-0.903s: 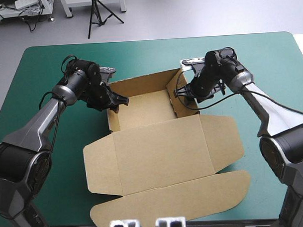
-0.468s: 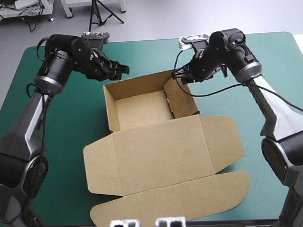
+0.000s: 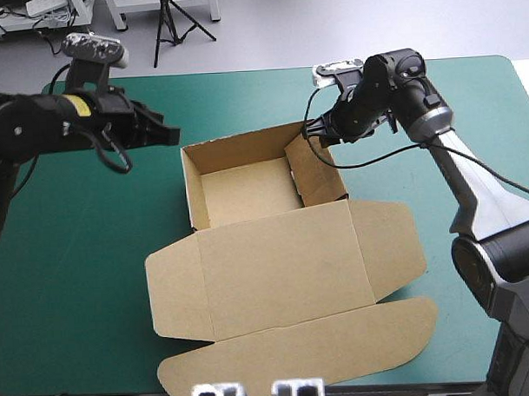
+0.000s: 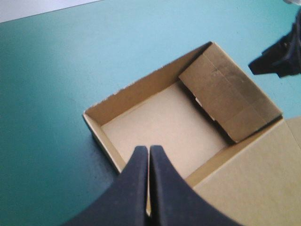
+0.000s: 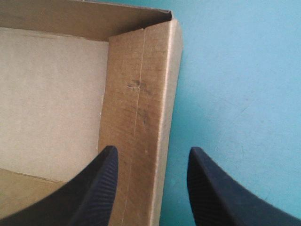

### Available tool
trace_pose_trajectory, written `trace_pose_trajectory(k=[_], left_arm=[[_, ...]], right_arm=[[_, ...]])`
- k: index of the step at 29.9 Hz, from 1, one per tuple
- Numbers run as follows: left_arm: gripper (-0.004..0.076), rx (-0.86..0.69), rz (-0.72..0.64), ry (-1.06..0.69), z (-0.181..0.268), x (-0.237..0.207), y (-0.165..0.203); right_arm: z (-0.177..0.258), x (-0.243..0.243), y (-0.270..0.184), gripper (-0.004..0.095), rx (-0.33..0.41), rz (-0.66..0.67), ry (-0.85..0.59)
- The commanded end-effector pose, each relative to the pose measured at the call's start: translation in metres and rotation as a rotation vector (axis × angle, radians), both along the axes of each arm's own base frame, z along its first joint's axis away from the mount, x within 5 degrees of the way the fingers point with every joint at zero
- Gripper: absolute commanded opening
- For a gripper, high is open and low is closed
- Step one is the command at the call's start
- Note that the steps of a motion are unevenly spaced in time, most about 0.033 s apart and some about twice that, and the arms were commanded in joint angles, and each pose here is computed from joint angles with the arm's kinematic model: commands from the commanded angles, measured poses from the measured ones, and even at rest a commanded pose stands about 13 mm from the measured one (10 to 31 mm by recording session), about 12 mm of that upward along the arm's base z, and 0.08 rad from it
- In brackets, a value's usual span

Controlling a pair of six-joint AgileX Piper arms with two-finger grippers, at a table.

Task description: Fold the box

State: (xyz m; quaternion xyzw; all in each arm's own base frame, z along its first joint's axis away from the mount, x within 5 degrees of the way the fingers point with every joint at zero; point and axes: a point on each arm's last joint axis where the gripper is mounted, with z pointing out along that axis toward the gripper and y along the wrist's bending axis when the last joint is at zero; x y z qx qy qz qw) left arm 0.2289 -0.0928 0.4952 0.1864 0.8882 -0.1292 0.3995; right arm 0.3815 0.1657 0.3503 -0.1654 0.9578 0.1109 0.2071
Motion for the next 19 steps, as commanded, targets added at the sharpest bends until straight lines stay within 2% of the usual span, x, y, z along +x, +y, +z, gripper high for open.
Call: trace_pose_trajectory(k=[1, 5, 8, 10, 15, 19], left_arm=[[-0.0009, 0.007, -0.027, 0.019, -0.005, -0.043, 0.012], [-0.0009, 0.024, -0.025, 0.059, -0.027, -0.071, 0.022], [-0.0009, 0.044, -0.038, 0.078, -0.044, -0.091, 0.029], [-0.0009, 0.046, -0.038, 0.085, -0.055, -0.105, 0.034], [-0.0009, 0.048, -0.036, 0.081, -0.074, -0.135, 0.045], [-0.0009, 0.042, -0.034, 0.066, -0.083, -0.152, 0.051]], right_arm=[[0.008, 0.0, 0.002, 0.0438, 0.02, 0.026, -0.026], [-0.013, 0.011, 0.007, 0.0437, 0.012, 0.028, 0.026], [-0.022, 0.014, 0.01, 0.0394, 0.022, 0.029, 0.051], [-0.025, 0.016, 0.011, 0.0319, 0.026, 0.03, 0.063], [-0.029, 0.017, 0.013, 0.0004, 0.037, 0.031, 0.077], [-0.028, 0.016, 0.013, -0.0017, 0.038, 0.031, 0.073]])
